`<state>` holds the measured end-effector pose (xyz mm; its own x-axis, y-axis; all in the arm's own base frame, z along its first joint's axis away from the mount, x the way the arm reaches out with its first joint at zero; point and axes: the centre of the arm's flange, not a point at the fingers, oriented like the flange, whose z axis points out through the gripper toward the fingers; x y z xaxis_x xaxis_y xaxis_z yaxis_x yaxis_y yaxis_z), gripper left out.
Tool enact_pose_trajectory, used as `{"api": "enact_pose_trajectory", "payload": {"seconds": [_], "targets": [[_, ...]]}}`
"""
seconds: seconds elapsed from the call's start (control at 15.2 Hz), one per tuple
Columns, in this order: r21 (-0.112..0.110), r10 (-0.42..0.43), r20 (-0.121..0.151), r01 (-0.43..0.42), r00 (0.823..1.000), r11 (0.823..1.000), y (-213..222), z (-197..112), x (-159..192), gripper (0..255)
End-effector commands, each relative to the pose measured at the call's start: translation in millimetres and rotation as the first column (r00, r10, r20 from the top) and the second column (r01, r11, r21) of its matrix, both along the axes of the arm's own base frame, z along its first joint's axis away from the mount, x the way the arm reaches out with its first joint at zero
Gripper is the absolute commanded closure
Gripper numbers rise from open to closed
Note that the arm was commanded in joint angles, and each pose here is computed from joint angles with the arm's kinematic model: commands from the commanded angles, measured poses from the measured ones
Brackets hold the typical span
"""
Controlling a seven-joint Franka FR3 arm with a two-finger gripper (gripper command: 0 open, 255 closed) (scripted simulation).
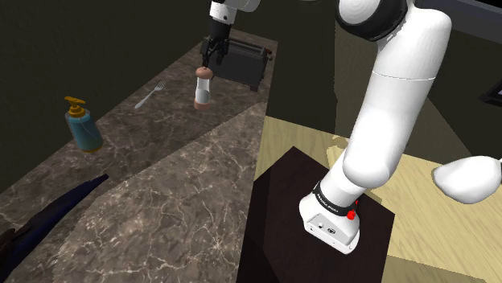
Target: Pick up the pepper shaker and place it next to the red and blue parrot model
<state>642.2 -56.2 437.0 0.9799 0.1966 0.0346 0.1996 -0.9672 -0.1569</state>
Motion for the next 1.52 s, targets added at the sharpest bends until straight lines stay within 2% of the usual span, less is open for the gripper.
{"api": "enact_pose_trajectory", "payload": {"seconds": [0.0,0.46,0.99,1.06,1.45], "targets": [[0.011,0.002,0.000,-0.002,1.000,1.000,1.9,-8.5,10.2,0],[0.011,0.002,0.000,-0.002,1.000,1.000,7.8,-42.7,10.2,0],[0.011,0.002,0.000,-0.002,1.000,1.000,7.8,-42.6,10.3,0],[0.011,0.002,0.000,-0.002,1.000,1.000,7.8,-42.6,10.3,255],[0.011,0.002,0.000,-0.002,1.000,1.000,7.8,-42.6,10.3,255]]}}
